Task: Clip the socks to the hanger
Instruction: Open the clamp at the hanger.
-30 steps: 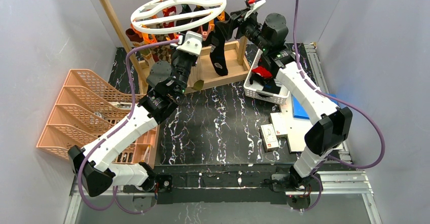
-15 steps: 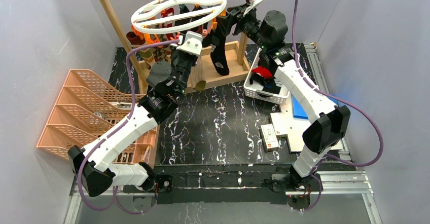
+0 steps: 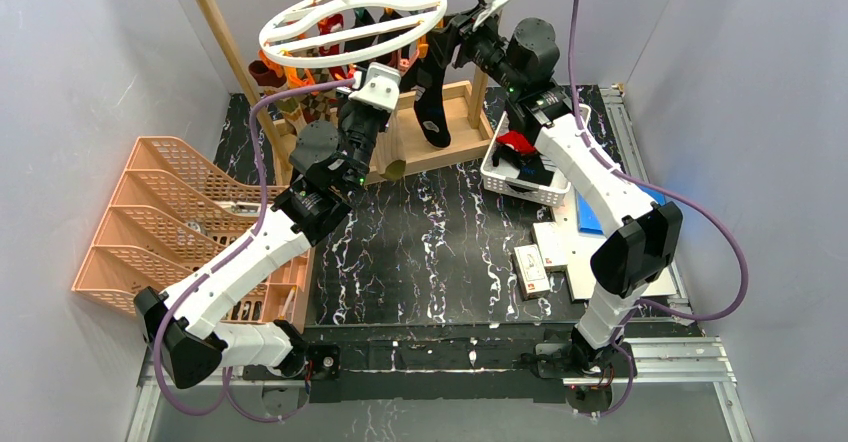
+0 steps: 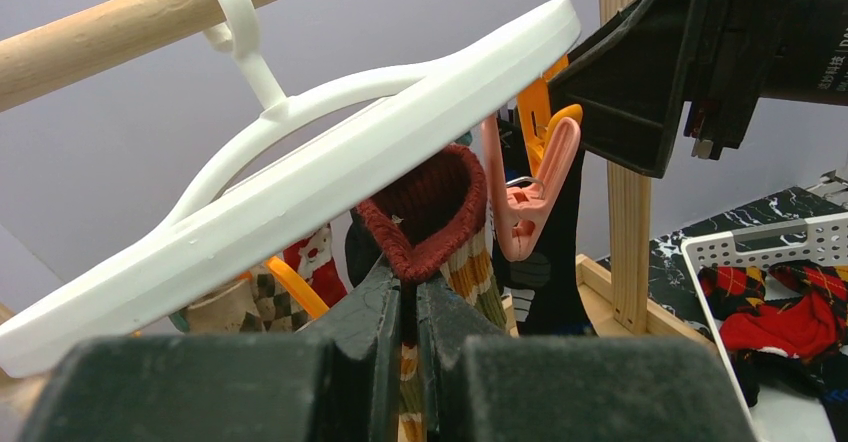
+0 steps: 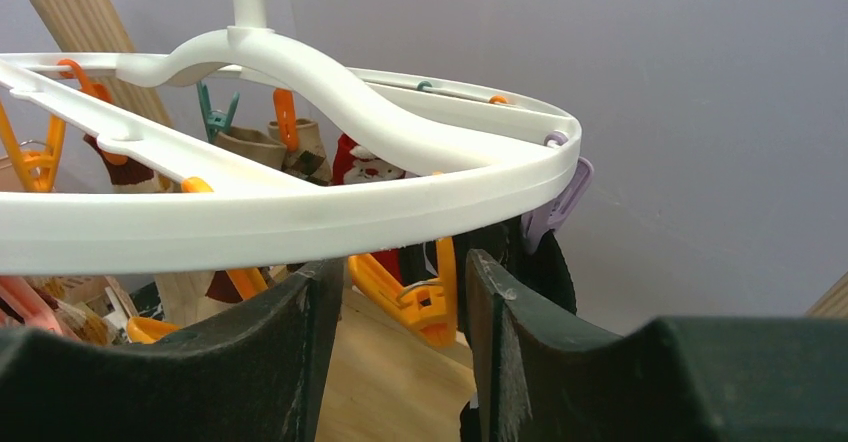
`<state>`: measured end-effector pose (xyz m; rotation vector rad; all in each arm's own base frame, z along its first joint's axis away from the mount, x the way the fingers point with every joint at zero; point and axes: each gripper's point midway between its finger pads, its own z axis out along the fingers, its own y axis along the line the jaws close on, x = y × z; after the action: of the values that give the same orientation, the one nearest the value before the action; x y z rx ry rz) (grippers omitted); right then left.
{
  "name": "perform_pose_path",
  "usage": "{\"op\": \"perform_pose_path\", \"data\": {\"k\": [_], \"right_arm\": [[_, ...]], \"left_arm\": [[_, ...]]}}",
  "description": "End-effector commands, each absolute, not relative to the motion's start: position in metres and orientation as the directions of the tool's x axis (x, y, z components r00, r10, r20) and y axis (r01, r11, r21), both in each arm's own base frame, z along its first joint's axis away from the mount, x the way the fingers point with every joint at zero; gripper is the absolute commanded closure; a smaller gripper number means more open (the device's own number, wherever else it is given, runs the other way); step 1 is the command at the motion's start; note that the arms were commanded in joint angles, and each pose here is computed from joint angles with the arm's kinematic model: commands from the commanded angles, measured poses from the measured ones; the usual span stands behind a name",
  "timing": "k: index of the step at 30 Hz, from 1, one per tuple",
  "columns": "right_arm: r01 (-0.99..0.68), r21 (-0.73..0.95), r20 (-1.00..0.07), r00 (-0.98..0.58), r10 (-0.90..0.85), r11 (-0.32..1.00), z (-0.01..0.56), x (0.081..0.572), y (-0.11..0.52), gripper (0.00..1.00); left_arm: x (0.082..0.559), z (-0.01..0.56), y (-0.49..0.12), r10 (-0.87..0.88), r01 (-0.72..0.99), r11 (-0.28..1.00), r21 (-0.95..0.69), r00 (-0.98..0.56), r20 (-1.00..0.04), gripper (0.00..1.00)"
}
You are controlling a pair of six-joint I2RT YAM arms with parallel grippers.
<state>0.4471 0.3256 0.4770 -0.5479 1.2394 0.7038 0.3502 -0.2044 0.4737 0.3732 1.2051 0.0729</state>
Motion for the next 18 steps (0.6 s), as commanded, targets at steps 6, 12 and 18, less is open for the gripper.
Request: {"op": "perform_pose_path", "data": {"k": [6, 12, 18], "right_arm": [[-0.740, -0.028, -0.943, 0.242, 0.228, 0.672, 0.514, 0.435, 0.322, 0.62], [-0.744, -0.013, -0.942, 0.233, 0.241, 0.668, 0.518, 0.433, 0.322, 0.85], [-0.743, 0.037, -0.941, 0.198, 0.273, 0.668, 0.521, 0.433, 0.321, 0.99]], "left_arm": [[0.338, 0.491, -0.194, 0.204, 0.131, 0.952, 0.278, 0.408, -0.890, 1.00], [0.338, 0.478, -0.192, 0.205, 0.137, 0.951, 0.276, 0.385, -0.900, 1.00], [0.335, 0.448, -0.196, 0.188, 0.180, 0.947, 0.264, 0.353, -0.916, 1.00]]}}
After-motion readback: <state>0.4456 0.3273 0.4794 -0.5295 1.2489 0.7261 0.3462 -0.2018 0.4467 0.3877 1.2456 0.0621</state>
